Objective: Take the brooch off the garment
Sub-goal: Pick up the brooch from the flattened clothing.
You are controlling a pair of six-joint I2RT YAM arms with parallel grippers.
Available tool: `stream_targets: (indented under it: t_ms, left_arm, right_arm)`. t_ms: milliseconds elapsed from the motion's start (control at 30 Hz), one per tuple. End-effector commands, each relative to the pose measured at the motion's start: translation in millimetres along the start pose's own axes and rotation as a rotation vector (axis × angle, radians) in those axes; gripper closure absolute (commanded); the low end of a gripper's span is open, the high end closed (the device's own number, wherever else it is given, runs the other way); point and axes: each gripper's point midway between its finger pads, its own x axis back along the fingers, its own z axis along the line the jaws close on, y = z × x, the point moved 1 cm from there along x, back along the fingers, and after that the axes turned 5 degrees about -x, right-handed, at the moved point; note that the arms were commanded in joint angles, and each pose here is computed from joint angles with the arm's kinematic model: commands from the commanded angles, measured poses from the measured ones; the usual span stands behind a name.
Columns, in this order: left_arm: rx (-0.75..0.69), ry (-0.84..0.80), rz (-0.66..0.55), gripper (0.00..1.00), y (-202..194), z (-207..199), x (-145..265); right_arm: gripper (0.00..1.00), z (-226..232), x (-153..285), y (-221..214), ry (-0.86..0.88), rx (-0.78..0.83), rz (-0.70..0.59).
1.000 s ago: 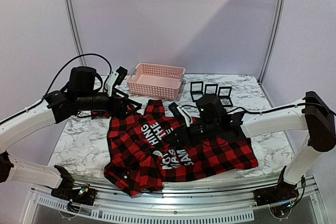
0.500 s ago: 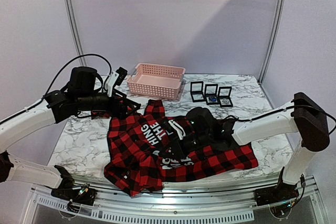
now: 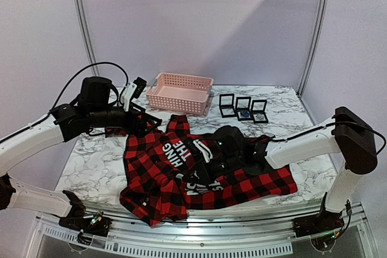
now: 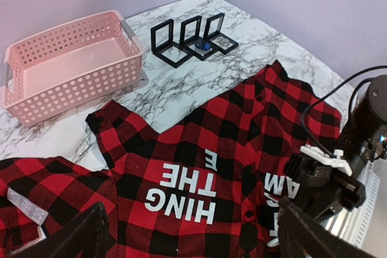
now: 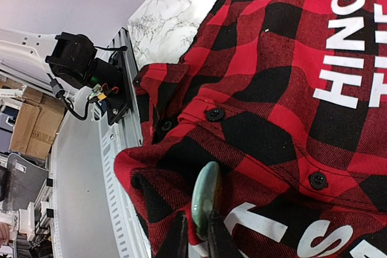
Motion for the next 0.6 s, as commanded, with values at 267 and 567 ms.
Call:
stream_targets:
  t_ms: [267,567]
  left_arm:
    - [-0.063,-0.146,0.032,0.04,-1.5,-34.1,-5.3]
    - [-0.093,-0.155,0.066,0.04,-6.2,-42.8,-6.1]
  right_arm:
    - [1.0,-6.2,-6.2,-1.7,-0.029,0.009,0.006]
    - [0.9,-12.1,-1.1,-4.7,-0.087,0.037,0.026]
